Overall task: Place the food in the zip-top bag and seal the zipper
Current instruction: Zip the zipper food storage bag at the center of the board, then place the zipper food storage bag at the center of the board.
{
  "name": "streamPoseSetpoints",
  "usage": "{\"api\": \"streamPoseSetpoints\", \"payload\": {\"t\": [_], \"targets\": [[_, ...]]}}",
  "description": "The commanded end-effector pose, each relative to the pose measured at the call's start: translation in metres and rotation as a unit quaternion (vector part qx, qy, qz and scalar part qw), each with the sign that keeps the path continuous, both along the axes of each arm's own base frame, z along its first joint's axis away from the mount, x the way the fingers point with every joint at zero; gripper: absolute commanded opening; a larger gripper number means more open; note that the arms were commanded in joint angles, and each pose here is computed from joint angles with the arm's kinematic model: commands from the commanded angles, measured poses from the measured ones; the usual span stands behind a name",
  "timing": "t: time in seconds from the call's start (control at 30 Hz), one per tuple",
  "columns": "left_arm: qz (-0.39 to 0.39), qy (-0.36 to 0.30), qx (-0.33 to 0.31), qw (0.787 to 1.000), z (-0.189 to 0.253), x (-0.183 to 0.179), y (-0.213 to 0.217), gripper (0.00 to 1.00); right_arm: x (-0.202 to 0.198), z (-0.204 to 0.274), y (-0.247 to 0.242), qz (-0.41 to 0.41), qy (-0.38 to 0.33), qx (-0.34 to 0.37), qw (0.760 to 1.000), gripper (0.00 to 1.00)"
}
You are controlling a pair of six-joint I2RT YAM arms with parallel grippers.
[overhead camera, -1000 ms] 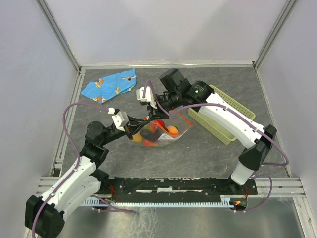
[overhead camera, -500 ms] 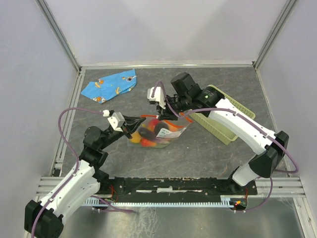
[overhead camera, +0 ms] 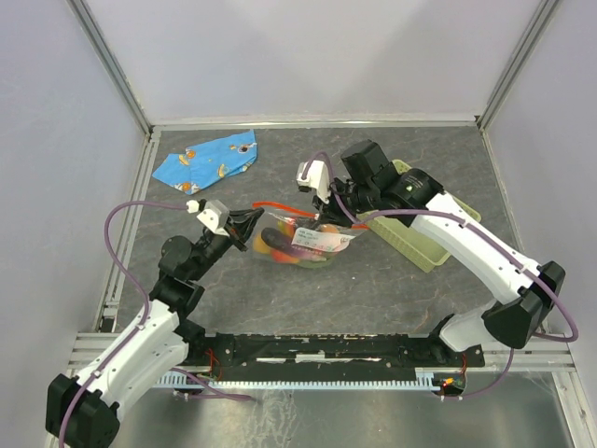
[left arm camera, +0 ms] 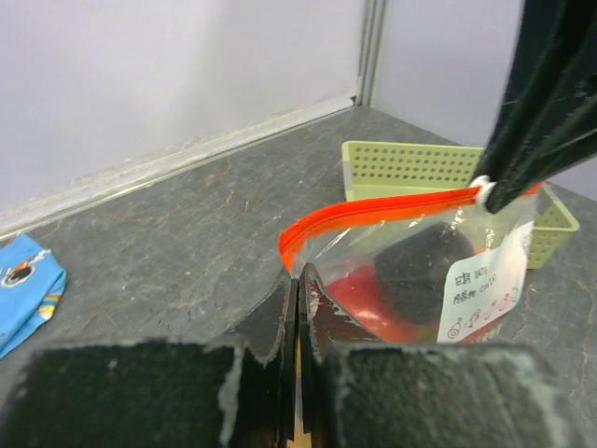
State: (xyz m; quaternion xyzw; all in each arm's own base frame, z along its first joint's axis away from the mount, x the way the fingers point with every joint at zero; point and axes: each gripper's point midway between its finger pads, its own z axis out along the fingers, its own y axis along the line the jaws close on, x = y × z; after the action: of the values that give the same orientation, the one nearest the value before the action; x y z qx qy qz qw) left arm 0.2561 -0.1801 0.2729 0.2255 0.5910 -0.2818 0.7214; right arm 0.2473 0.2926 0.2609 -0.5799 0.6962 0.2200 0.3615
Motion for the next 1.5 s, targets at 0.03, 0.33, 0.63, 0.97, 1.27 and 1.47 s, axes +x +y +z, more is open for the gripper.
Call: {"api": "streamPoseSetpoints", "payload": {"t": [0.03, 0.33, 0.63, 0.97, 1.27, 1.47], "targets": [[0.102, 0.007, -0.036, 0.994, 0.014, 0.024, 0.030, 0.03, -0.002, 0.006, -0.033, -0.061, -0.007, -0.019, 0.998, 0.01], [0.179, 0.042, -0.036, 0.982, 0.003, 0.043, 0.052, 0.03, 0.006, -0.004, -0.057, -0.123, -0.010, -0.057, 0.991, 0.01], [0.248, 0.080, -0.030, 0.965, -0.005, 0.064, 0.070, 0.03, 0.025, 0.000, -0.083, -0.213, -0.041, -0.084, 0.973, 0.01], [0.238, 0.081, -0.029, 0.967, 0.012, 0.097, 0.053, 0.03, 0.066, 0.020, -0.093, -0.292, -0.117, -0.066, 0.947, 0.01], [0.202, 0.078, -0.050, 0.975, 0.020, 0.126, 0.026, 0.05, 0.077, 0.031, -0.052, -0.225, -0.148, 0.025, 0.963, 0.02], [0.192, 0.120, -0.070, 0.971, -0.025, 0.110, 0.027, 0.15, 0.042, -0.023, -0.023, -0.144, -0.046, 0.051, 0.987, 0.02]]}}
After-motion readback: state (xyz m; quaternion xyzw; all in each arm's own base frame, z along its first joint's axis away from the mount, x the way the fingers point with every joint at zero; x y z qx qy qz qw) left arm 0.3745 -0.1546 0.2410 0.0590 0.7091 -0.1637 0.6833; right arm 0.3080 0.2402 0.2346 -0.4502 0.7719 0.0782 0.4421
